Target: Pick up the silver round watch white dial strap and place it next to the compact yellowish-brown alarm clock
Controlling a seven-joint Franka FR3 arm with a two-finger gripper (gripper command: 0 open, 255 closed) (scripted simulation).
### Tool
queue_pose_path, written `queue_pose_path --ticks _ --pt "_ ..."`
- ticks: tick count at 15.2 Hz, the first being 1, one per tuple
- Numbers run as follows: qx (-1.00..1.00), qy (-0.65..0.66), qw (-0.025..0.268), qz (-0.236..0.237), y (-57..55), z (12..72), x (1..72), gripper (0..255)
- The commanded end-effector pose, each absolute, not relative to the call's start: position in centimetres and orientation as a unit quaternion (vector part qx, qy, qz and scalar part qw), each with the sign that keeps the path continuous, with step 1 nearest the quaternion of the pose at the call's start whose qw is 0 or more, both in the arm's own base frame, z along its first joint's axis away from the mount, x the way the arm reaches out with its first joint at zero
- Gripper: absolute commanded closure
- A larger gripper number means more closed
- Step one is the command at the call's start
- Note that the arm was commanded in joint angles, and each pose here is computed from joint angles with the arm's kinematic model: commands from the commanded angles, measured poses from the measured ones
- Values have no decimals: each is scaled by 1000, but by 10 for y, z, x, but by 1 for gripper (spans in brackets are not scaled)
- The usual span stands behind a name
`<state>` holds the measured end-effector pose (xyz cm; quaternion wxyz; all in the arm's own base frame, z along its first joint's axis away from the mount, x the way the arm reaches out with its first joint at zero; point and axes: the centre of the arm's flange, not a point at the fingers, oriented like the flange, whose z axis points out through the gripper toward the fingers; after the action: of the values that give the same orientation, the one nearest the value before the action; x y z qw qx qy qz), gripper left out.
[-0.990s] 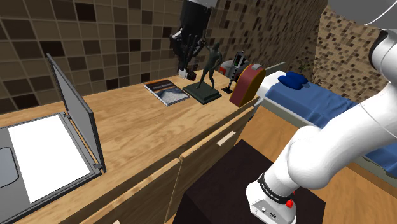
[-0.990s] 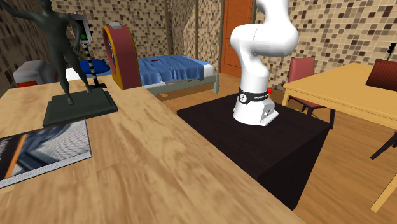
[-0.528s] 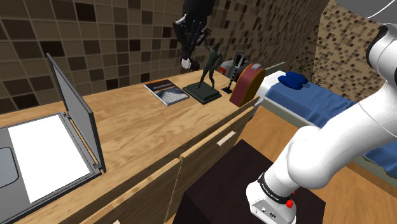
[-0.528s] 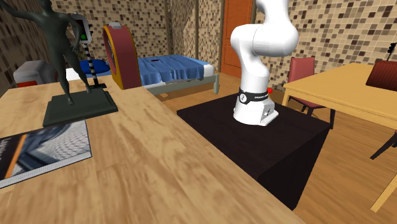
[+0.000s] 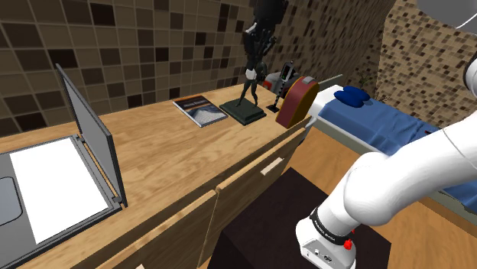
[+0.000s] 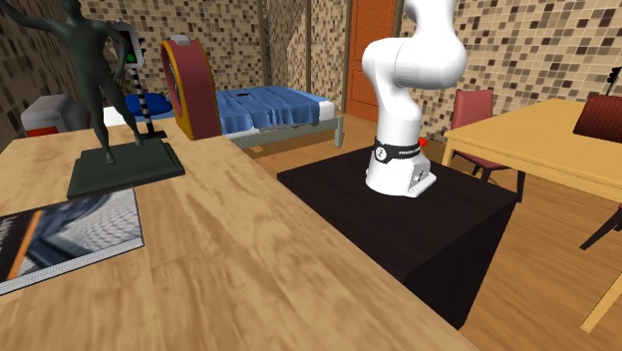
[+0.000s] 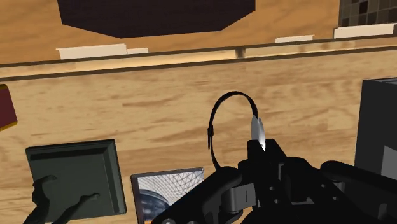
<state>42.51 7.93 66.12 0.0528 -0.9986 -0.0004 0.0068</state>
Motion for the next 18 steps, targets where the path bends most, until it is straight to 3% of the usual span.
queue_pose_path --ticks 1,18 --pt "-999 -1 53 7 54 664 423 255" --pt "-999 -1 53 7 -169 664 399 255"
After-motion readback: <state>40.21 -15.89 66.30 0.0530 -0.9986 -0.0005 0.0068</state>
